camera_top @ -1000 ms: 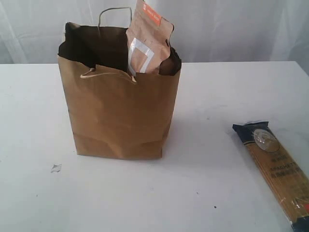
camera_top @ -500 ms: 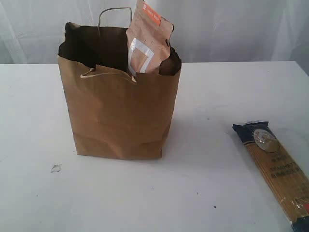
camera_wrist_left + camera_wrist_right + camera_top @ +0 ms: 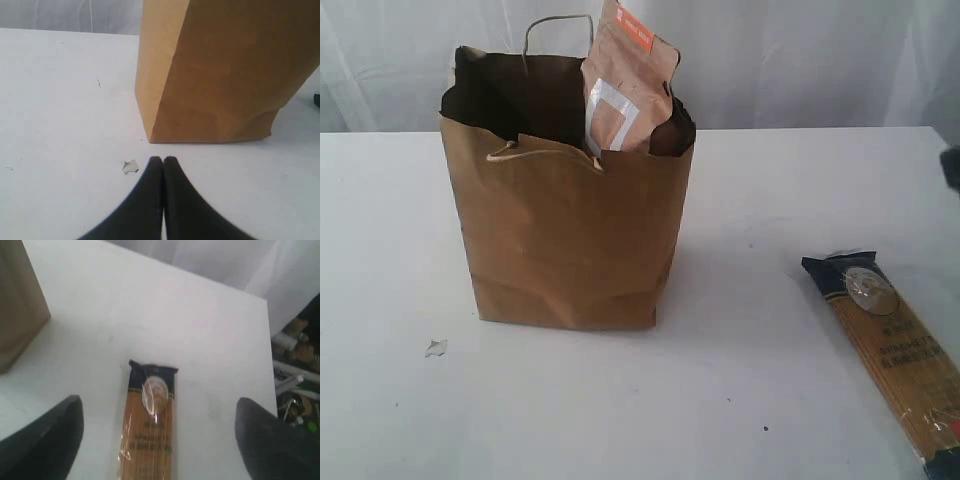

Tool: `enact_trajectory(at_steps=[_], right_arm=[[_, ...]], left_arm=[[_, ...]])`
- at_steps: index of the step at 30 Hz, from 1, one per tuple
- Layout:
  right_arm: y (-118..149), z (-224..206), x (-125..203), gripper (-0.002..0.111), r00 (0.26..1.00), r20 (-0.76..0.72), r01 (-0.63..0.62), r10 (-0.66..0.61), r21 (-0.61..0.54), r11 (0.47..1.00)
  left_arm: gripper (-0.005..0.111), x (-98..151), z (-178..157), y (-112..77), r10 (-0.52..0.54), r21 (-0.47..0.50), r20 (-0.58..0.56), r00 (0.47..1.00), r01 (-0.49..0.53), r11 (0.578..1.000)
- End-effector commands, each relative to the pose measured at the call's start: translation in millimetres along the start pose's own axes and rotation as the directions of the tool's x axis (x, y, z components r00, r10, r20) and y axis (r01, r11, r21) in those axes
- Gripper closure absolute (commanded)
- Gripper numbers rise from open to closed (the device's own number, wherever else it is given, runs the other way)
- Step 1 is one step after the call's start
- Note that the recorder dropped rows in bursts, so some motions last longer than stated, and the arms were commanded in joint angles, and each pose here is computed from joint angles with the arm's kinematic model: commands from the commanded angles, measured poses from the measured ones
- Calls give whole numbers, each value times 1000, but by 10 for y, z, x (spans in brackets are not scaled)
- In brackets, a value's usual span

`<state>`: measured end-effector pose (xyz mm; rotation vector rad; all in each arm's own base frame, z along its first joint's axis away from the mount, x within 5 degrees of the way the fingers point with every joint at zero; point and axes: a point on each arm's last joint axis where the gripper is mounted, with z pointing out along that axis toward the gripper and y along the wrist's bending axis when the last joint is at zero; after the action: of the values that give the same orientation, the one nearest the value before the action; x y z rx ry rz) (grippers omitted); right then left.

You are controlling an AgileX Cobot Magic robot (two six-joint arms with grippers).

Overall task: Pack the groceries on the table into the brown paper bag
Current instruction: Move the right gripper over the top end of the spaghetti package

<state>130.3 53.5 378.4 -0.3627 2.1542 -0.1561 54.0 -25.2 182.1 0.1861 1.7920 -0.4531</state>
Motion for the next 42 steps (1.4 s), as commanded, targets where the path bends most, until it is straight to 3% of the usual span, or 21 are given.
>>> enact_trajectory(at_steps=[1, 13, 29, 42], right_arm=[[122, 246, 260, 27, 997, -74, 30, -29, 8, 1000], [290, 817, 370, 27, 974, -192, -130, 120, -44, 991], [53, 1781, 523, 27, 941, -327, -126, 93, -82, 989], [65, 2310, 535, 27, 937, -329, -154, 115, -97, 983]], left_arm=[[107, 4, -2, 0, -8, 2, 6, 1000, 8, 1000], [107, 4, -2, 0, -8, 2, 6, 1000, 8, 1000], [107, 4, -2, 0, -8, 2, 6, 1000, 8, 1000], [107, 4, -2, 0, -8, 2, 6, 1000, 8, 1000]])
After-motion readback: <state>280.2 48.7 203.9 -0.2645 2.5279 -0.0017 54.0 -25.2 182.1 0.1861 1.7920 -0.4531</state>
